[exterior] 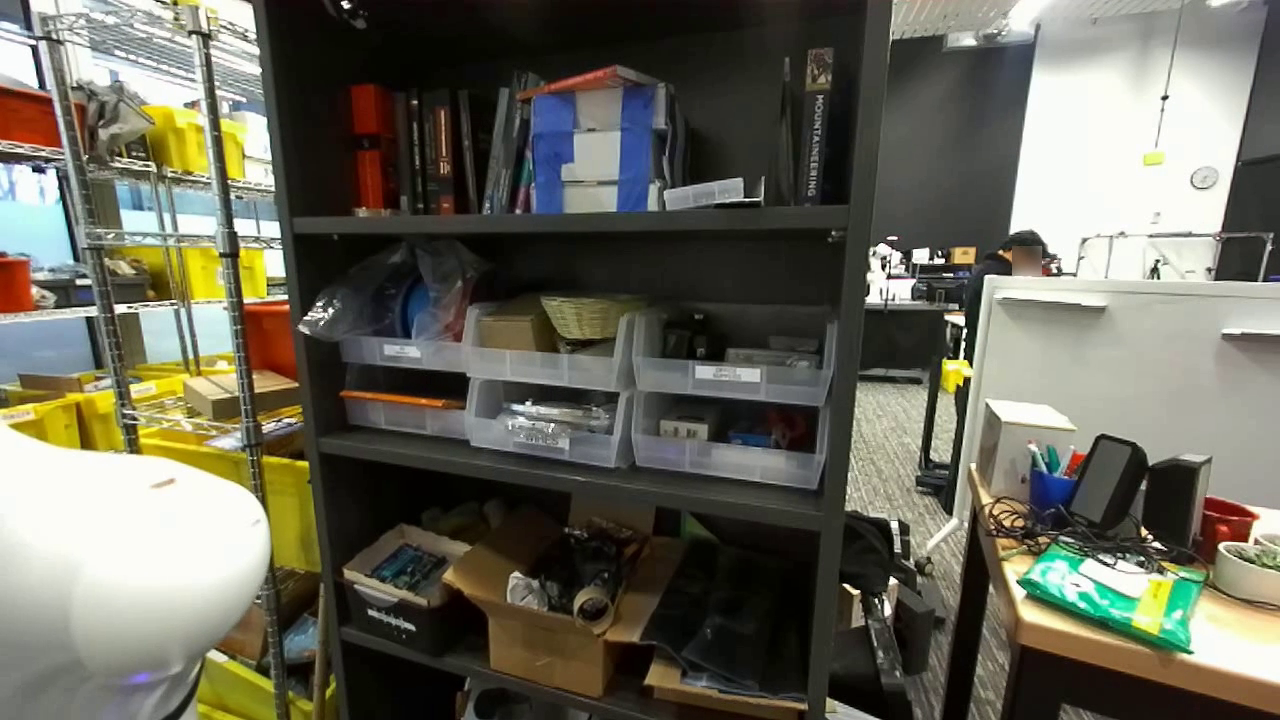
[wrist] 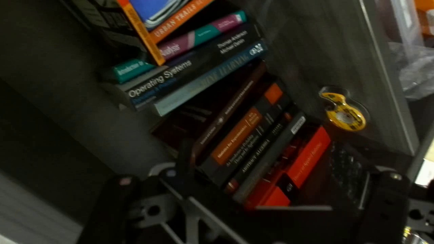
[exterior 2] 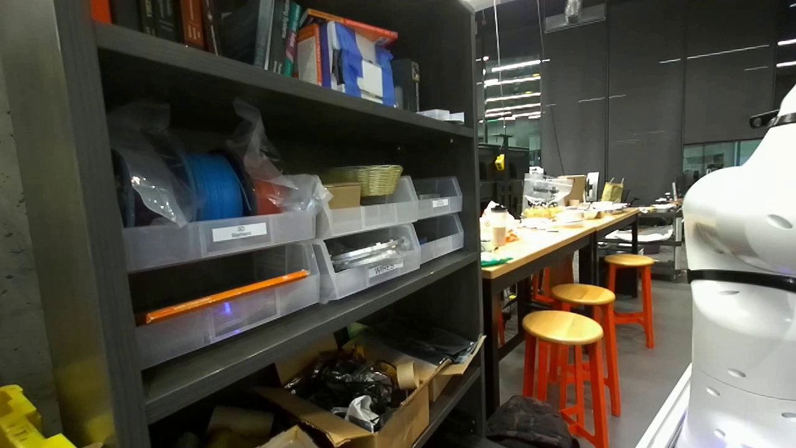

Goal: Put the orange book on top of the stacked white boxes on the top shelf.

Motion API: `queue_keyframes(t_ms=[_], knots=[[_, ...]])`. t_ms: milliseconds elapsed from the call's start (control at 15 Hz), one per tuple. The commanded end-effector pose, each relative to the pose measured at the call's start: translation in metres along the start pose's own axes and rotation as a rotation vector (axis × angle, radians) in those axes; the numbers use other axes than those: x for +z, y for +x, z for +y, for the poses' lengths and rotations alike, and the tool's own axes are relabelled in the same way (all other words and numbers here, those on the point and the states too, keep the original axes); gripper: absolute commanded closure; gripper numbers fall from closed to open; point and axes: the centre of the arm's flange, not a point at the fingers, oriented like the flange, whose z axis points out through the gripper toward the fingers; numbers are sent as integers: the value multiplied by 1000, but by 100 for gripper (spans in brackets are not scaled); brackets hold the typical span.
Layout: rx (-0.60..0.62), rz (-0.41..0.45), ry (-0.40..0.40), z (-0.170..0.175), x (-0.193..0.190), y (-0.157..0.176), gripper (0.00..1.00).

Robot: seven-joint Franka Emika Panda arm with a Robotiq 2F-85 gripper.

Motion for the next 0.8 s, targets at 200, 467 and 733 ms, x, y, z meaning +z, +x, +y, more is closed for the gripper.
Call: queue_keyframes(t_ms=[200,467,733], knots=[[186,-20,288,-53,9,-32,0],[262,-116,298,-86,68,-75,0],[427,-182,325,-112,122,-127,0]])
